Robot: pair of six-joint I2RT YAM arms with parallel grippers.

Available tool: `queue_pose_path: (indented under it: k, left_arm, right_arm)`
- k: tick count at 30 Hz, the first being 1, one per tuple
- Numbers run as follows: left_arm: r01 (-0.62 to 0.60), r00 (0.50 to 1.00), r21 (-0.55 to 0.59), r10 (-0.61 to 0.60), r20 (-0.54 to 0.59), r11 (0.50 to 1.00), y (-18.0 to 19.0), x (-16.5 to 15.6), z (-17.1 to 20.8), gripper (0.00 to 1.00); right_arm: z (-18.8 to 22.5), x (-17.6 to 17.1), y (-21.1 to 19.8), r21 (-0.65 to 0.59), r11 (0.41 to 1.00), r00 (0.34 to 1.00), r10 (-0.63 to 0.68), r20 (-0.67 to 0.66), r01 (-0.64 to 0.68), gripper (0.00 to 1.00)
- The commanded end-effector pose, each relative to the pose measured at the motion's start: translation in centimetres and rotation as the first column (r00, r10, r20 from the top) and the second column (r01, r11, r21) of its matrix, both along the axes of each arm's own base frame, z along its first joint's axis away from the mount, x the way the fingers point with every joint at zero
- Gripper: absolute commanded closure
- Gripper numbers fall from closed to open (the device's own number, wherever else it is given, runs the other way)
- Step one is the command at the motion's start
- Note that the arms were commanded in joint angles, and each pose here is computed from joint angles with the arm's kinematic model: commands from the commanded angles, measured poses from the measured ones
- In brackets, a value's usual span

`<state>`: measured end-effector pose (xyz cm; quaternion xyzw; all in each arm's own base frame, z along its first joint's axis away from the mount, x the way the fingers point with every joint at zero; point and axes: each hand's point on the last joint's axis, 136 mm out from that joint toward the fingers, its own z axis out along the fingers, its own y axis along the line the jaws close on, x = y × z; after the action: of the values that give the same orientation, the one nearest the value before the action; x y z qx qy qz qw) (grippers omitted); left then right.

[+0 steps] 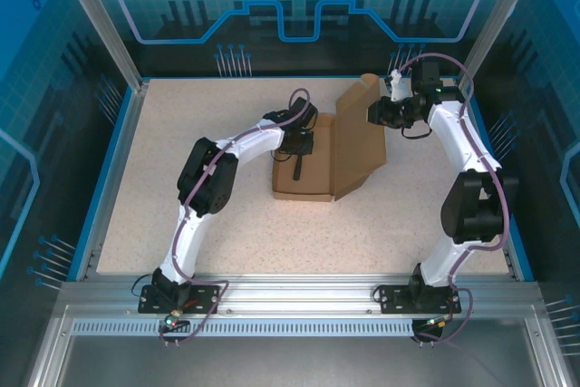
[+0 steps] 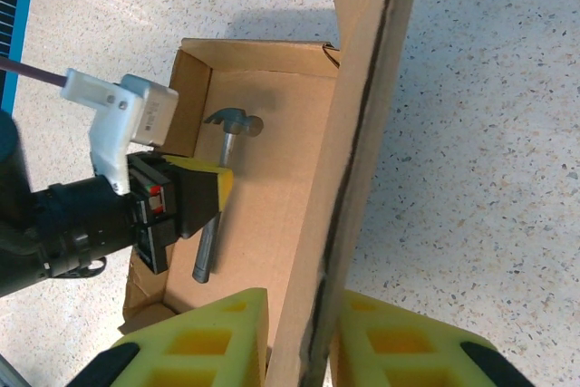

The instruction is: Fold the paper box

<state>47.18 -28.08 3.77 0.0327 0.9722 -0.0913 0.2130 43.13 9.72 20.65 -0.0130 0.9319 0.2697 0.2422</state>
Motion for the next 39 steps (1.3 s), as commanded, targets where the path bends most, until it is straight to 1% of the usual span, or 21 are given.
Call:
queue_pose_path:
  k: [1, 5, 7, 10, 14, 18, 21, 24, 26, 28, 33, 35, 39]
  left_arm:
    - [0.028, 1.0, 0.005, -0.027, -0.013, 1.0, -0.6, 0.0, -0.1, 0.85]
    - [0.038, 0.999, 0.002, -0.038, 0.003, 0.999, -0.8, 0.2, 0.4, 0.74]
    - [0.042, 0.999, -0.005, -0.042, 0.018, 0.999, -0.9, 0.3, 1.3, 0.64]
    - [0.054, 0.998, -0.033, -0.052, 0.043, 0.998, -1.1, 0.2, 3.2, 0.53]
    - [0.084, 0.991, -0.074, -0.075, 0.111, 0.994, -1.2, -0.3, 6.4, 0.47]
    - [0.102, 0.974, -0.113, -0.076, 0.212, 0.988, -0.3, -1.4, 9.9, 0.44]
    - [0.089, 0.966, -0.117, -0.057, 0.253, 0.989, 1.5, -2.3, 10.6, 0.4]
    - [0.026, 0.978, -0.131, 0.002, 0.208, 0.991, 4.4, -2.7, 9.1, 0.37]
    - [-0.015, 0.988, -0.167, 0.04, 0.146, 0.986, 5.8, -3.0, 7.6, 0.36]
    - [-0.039, 0.994, -0.219, 0.059, 0.087, 0.975, 6.4, -3.4, 6.0, 0.36]
    - [-0.066, 0.998, -0.296, 0.065, -0.013, 0.953, 5.9, -4.3, 3.1, 0.34]
    - [-0.061, 0.998, -0.33, 0.051, -0.038, 0.942, 5.3, -4.5, 2.6, 0.34]
    - [-0.061, 0.997, -0.407, 0.038, -0.064, 0.912, 4.0, -5.0, 2.5, 0.34]
  right_arm:
    - [0.7, -0.4, 0.7, -0.001, 1.0, 1.0, 0.028, 0.005, -0.028, 0.75]
    - [0.7, -0.4, 0.7, -0.005, 1.0, 1.0, 0.027, 0.002, -0.027, 0.75]
    - [0.8, -0.5, 0.6, -0.01, 1.0, 1.0, 0.027, 0.0, -0.027, 0.75]
    - [1.0, -0.6, 0.5, -0.021, 1.0, 1.0, 0.023, 0.005, -0.023, 0.74]
    - [1.3, -0.8, 0.2, -0.038, 0.999, 1.0, 0.016, 0.01, -0.016, 0.72]
    - [1.6, -1.0, 0.3, -0.033, 0.999, 1.0, 0.016, 0.02, -0.015, 0.69]
    - [1.7, -1.0, 0.6, -0.019, 1.0, 1.0, 0.02, 0.021, -0.019, 0.66]
    - [1.8, -0.9, 0.7, -0.014, 1.0, 0.999, 0.021, 0.027, -0.021, 0.65]
    - [2.0, -0.9, 0.7, -0.011, 1.0, 0.999, 0.022, 0.032, -0.021, 0.65]
    - [2.1, -0.9, 0.9, -0.008, 1.0, 0.999, 0.024, 0.035, -0.024, 0.65]
    - [2.2, -1.0, 1.2, -0.017, 0.999, 0.999, 0.031, 0.039, -0.03, 0.65]
    - [2.1, -1.0, 1.3, -0.021, 0.999, 0.999, 0.034, 0.036, -0.033, 0.65]
    - [1.7, -0.9, 1.8, -0.03, 0.999, 0.999, 0.042, 0.027, -0.041, 0.69]
